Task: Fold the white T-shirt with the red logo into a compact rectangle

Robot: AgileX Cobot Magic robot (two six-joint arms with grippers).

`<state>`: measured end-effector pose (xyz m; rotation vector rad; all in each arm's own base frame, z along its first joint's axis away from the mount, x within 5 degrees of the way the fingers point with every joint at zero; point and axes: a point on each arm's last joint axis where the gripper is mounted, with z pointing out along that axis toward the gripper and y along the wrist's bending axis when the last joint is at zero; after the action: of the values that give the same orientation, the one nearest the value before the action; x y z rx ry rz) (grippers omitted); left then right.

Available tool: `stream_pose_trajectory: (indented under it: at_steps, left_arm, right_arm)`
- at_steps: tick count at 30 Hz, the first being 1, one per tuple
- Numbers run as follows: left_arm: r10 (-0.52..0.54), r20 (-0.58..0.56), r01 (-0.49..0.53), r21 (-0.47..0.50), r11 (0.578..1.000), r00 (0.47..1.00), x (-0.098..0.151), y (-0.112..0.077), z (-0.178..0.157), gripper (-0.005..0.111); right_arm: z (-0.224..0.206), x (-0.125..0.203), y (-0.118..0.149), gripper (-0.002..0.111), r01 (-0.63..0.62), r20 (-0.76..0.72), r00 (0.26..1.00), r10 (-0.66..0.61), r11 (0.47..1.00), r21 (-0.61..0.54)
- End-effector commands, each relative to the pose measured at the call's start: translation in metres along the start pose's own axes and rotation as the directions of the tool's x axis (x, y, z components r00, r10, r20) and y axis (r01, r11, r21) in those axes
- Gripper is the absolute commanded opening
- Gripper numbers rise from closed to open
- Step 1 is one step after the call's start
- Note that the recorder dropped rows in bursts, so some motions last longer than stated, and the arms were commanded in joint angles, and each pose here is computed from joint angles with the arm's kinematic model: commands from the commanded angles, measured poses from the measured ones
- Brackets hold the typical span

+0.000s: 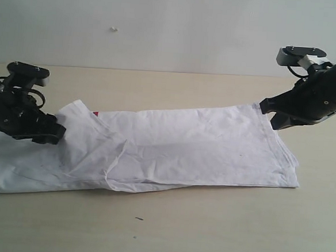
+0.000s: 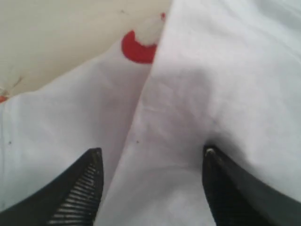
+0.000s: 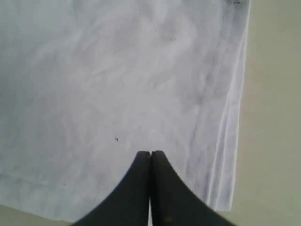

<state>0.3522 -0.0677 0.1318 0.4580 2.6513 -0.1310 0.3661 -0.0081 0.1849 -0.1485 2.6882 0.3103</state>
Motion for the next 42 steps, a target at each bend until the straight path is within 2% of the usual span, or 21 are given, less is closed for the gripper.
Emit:
stream_pose_trajectory:
  at_steps: [1,3,6,8,13,18,20,26,30,34,38,42]
  left_arm:
    - [-0.020,-0.020,0.021,0.005,1.000,1.000,-0.001,0.010,0.003,0.060]
    - [-0.033,-0.059,0.035,0.035,0.999,0.998,0.001,0.011,0.008,0.060]
    - [-0.020,-0.102,0.034,0.136,0.990,0.995,0.002,0.003,0.013,0.060]
    - [0.004,-0.082,0.012,0.193,0.981,0.997,0.000,-0.002,0.012,0.060]
    - [-0.006,-0.060,0.016,0.162,0.987,0.998,-0.001,0.007,0.012,0.060]
    - [-0.040,-0.096,0.056,0.177,0.983,0.995,0.005,0.020,0.009,0.056]
    - [-0.053,-0.120,0.075,0.186,0.980,0.991,0.008,0.024,0.008,0.047]
    - [-0.016,-0.239,0.080,0.259,0.962,0.971,0.020,0.020,0.004,-0.001]
    - [0.025,-0.329,0.079,0.299,0.951,0.944,0.028,0.017,0.000,0.000]
    - [0.014,-0.400,0.098,0.258,0.961,0.916,0.034,0.019,-0.002,0.000]
    - [0.035,-0.405,0.082,0.267,0.960,0.914,0.033,0.018,-0.013,0.000]
    - [0.059,-0.363,0.045,0.272,0.961,0.930,0.026,0.017,-0.031,0.000]
  right_arm:
    - [-0.001,0.001,-0.002,0.000,0.025,0.001,1.000,-0.025,1.000,0.013]
    - [-0.001,0.001,-0.002,0.000,0.025,-0.001,1.000,-0.025,1.000,0.012]
    - [-0.001,0.001,-0.001,0.000,0.027,-0.005,1.000,-0.027,1.000,0.010]
    - [-0.001,0.001,-0.002,0.000,0.029,-0.006,1.000,-0.029,1.000,0.011]
    - [-0.001,0.002,-0.001,0.000,0.028,-0.008,1.000,-0.028,1.000,0.010]
    - [-0.001,0.001,-0.002,0.000,0.028,-0.004,1.000,-0.028,1.000,0.012]
    - [-0.001,0.001,-0.002,0.000,0.028,-0.004,1.000,-0.028,1.000,0.012]
    - [-0.001,0.001,-0.002,0.000,0.028,-0.004,1.000,-0.028,1.000,0.012]
    - [-0.001,0.001,-0.001,0.000,0.028,-0.007,1.000,-0.028,1.000,0.011]
    - [-0.001,0.002,-0.001,0.000,0.023,-0.009,1.000,-0.023,1.000,0.007]
    - [-0.001,0.001,-0.001,0.000,0.020,-0.004,1.000,-0.020,1.000,0.007]
    - [-0.001,0.001,-0.001,0.000,0.020,0.000,1.000,-0.020,1.000,0.009]
